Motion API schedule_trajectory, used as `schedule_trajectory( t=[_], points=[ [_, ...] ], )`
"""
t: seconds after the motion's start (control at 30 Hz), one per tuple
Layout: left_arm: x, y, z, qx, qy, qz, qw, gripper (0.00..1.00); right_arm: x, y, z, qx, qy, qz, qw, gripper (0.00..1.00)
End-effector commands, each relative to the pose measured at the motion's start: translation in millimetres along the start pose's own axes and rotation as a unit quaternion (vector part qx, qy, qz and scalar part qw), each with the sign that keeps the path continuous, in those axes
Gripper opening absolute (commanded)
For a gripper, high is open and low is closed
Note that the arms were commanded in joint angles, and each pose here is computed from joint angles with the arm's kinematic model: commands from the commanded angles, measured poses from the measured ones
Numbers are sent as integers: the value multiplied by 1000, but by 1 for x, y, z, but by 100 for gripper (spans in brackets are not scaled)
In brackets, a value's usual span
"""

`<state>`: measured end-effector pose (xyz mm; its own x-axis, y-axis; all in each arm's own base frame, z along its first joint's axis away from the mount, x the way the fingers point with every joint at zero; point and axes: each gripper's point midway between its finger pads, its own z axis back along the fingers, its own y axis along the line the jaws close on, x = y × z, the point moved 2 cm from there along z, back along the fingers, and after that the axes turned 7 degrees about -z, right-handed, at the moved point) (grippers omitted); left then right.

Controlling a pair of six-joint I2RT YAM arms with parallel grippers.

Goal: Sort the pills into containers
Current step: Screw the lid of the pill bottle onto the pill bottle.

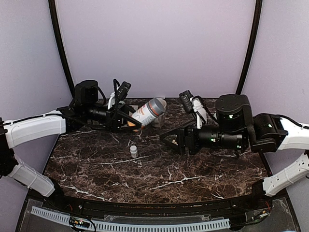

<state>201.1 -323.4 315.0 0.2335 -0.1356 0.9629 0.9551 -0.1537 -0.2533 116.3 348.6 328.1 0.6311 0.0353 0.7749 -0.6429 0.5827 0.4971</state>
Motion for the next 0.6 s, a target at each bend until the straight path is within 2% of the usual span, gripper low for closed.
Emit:
schedule_trajectory(
  t=[0.0, 0.23, 0.57],
  points=[
    [20, -14, 2, -47, -17, -17, 999, 0, 19, 9, 10, 25, -65, 99, 993, 73],
    [19, -21, 2, -79, -11, 1, 997, 0, 36, 12, 11, 30, -106, 156, 982, 85],
    [17, -29, 3, -115, -4, 17, 993, 0, 58, 14, 4, 77, -109, 151, 979, 85]
  ],
)
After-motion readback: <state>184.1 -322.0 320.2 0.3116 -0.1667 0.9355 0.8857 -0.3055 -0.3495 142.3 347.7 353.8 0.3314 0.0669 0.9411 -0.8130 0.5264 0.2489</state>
